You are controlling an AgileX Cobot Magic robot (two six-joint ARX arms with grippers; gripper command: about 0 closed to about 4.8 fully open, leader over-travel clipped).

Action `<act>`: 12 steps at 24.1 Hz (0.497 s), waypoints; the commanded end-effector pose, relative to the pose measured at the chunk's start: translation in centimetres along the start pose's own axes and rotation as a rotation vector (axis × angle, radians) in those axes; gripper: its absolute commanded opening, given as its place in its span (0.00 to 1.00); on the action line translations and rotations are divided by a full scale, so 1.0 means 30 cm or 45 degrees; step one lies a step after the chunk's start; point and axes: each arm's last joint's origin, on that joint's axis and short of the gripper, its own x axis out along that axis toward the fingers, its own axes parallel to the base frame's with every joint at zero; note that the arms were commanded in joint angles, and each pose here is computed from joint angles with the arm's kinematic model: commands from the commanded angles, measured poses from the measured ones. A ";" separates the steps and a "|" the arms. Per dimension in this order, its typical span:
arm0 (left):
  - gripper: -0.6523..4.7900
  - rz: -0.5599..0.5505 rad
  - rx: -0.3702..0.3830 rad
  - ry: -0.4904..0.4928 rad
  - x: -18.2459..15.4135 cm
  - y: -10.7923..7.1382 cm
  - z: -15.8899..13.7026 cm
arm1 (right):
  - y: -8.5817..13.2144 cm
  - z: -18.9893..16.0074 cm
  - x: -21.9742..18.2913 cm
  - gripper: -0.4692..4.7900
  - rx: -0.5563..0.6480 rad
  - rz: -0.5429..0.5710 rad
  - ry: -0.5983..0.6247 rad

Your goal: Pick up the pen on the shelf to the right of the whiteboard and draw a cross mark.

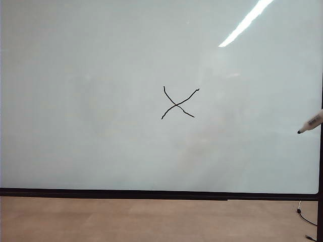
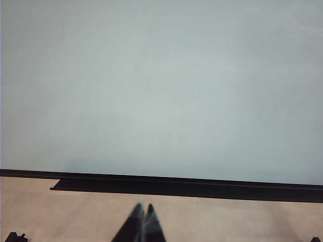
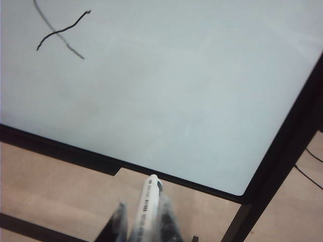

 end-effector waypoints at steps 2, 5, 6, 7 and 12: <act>0.11 -0.001 0.006 -0.019 -0.001 0.000 0.007 | -0.020 0.002 -0.024 0.08 0.008 -0.011 -0.027; 0.11 0.000 0.006 -0.019 -0.001 0.000 0.007 | -0.039 -0.003 -0.044 0.08 0.014 -0.061 -0.039; 0.11 -0.001 0.006 -0.019 -0.001 0.000 0.007 | -0.041 -0.005 -0.044 0.08 0.015 -0.065 -0.033; 0.11 -0.001 0.006 -0.020 -0.001 0.000 0.008 | -0.047 -0.008 -0.043 0.08 0.016 -0.086 -0.023; 0.11 -0.001 0.006 -0.019 -0.001 0.000 0.007 | -0.081 -0.005 -0.044 0.08 0.022 -0.209 -0.035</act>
